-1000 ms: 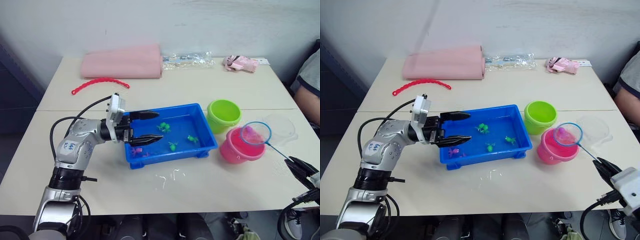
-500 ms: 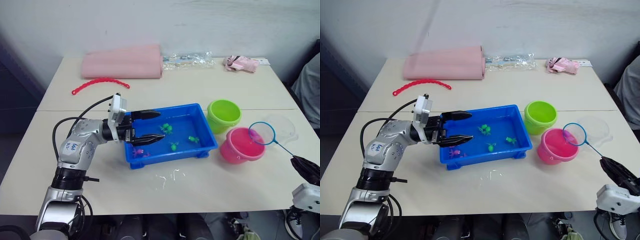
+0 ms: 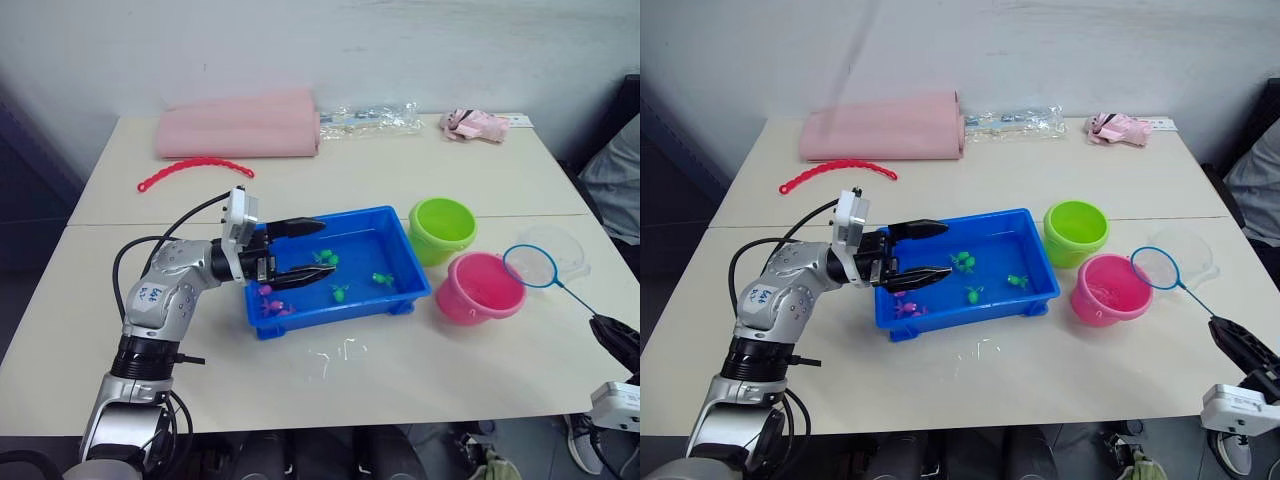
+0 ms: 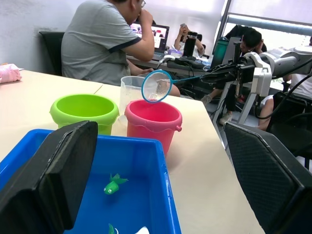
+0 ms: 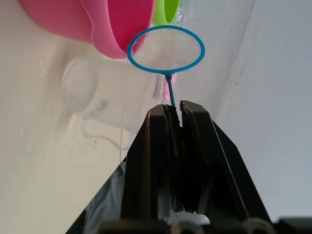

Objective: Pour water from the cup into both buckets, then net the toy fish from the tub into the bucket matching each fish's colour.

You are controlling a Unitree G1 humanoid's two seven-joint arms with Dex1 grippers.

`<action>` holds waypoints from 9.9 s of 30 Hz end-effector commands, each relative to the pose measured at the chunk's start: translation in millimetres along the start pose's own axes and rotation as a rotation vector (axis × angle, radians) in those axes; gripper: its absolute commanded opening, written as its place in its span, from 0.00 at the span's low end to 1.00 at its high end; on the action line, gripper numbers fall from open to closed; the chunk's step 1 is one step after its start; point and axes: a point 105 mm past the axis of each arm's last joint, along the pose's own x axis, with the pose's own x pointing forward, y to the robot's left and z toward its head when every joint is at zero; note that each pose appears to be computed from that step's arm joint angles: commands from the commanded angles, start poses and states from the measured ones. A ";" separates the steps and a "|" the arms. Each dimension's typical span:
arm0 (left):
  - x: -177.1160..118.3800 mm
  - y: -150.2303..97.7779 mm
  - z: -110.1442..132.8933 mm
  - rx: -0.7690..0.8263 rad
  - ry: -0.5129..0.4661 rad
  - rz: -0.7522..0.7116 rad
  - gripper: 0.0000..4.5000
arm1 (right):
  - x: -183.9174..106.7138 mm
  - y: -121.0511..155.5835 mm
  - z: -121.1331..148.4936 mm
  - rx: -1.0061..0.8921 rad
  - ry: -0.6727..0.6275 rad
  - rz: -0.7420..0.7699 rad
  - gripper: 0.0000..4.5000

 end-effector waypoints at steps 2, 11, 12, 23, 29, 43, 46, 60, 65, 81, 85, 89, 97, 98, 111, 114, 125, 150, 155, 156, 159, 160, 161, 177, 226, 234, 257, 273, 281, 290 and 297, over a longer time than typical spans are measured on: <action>-8.7 0.0 8.4 0.036 -0.001 0.016 0.99 | 9.8 -27.9 16.1 0.364 -0.045 -0.131 0.00; -52.7 12.4 4.5 0.012 0.059 0.146 0.99 | 66.2 -83.1 72.8 1.004 -0.348 -0.047 0.00; -59.5 13.8 3.8 0.014 0.073 0.165 0.99 | 74.6 -84.9 78.8 1.048 -0.370 0.002 0.00; -109.3 12.0 7.7 0.047 0.178 0.257 0.99 | 133.7 -82.5 144.3 0.916 -0.539 0.498 0.00; -128.3 -0.4 -0.9 0.055 0.293 0.207 0.99 | 162.7 -75.4 172.4 0.713 -0.611 0.654 0.00; -138.1 -19.9 -5.2 0.113 0.395 0.121 0.99 | 197.7 -54.2 209.1 0.467 -0.647 0.796 0.00; -140.2 -20.9 -5.5 0.108 0.405 0.127 0.99 | 198.2 -50.8 216.1 0.445 -0.665 0.837 0.00; -146.9 -23.3 -1.1 0.058 0.399 0.190 0.99 | 198.4 -48.5 230.1 0.599 -0.692 1.009 0.00; -147.8 -23.3 -0.6 0.053 0.400 0.199 0.99 | 202.1 -41.5 226.9 0.632 -0.657 1.029 0.00; -148.3 -20.9 3.4 0.030 0.362 0.233 0.99 | 198.5 -43.1 220.2 0.838 -0.619 1.077 0.00; -148.8 -20.1 2.6 0.027 0.367 0.232 0.99 | 199.5 -43.3 219.4 0.901 -0.615 1.086 0.00; -148.5 -19.4 2.0 0.027 0.367 0.230 0.99 | 199.4 -41.5 215.7 0.909 -0.598 1.088 0.00; -148.2 -18.0 0.2 0.030 0.369 0.226 0.99 | 199.3 -43.7 213.1 0.983 -0.599 1.083 0.00; -148.0 -18.0 -0.1 0.030 0.369 0.225 0.99 | 199.1 -42.9 212.7 0.987 -0.597 1.084 0.00; -148.5 -18.6 -2.8 0.034 0.376 0.218 0.99 | 197.4 -54.3 201.7 1.062 -0.623 1.058 0.00; -148.8 -18.2 -3.1 0.036 0.375 0.219 0.99 | 192.4 -59.1 198.6 1.075 -0.655 1.062 0.00; -135.6 -12.9 3.6 0.071 0.335 0.187 0.99 | 177.9 -81.5 176.2 1.048 -0.748 0.877 0.00; -34.4 7.1 31.6 -0.023 0.144 -0.029 0.99 | 53.1 -89.4 61.6 1.415 -0.349 0.322 0.00; -30.9 12.5 27.2 -0.018 0.148 -0.053 0.99 | 38.3 -89.7 50.9 1.451 -0.292 0.230 0.00; -30.4 13.6 26.9 -0.016 0.147 -0.057 0.99 | 34.9 -88.3 48.9 1.456 -0.274 0.220 0.00; -28.9 16.4 26.3 -0.014 0.145 -0.065 0.99 | 26.9 -88.3 43.8 1.468 -0.242 0.177 0.00; -28.6 16.9 25.9 -0.015 0.145 -0.068 0.99 | 24.6 -88.0 42.6 1.474 -0.234 0.164 0.00; -28.4 17.0 25.4 -0.015 0.147 -0.072 0.99 | 21.6 -86.3 41.9 1.476 -0.220 0.164 0.00; -15.5 3.6 17.7 -0.018 0.151 -0.169 0.99 | -18.5 -44.2 18.2 1.257 0.111 0.128 0.00; -155.2 -11.0 -10.6 0.118 0.348 0.245 0.99 | 166.1 -51.7 192.8 0.731 -0.630 0.713 0.00; -152.8 -13.2 -12.8 0.119 0.375 0.192 0.99 | 180.1 -36.9 206.5 0.546 -0.656 0.772 0.00; -136.9 -9.8 -3.8 0.099 0.377 0.152 0.99 | 174.2 -44.1 209.1 0.931 -0.743 0.830 0.00; -91.5 4.0 34.8 0.068 0.209 0.043 0.99 | 113.0 -91.6 149.8 1.181 -0.757 0.554 0.00; -50.4 2.7 42.3 0.062 0.144 -0.125 0.99 | 73.5 -95.0 95.0 1.244 -0.480 0.331 0.00; -19.8 9.0 39.4 0.031 0.113 -0.234 0.99 | 20.6 -72.8 35.9 1.277 -0.138 0.140 0.00; -12.9 10.7 31.5 0.017 0.114 -0.256 0.99 | -0.6 -41.5 19.6 1.159 0.049 0.111 0.00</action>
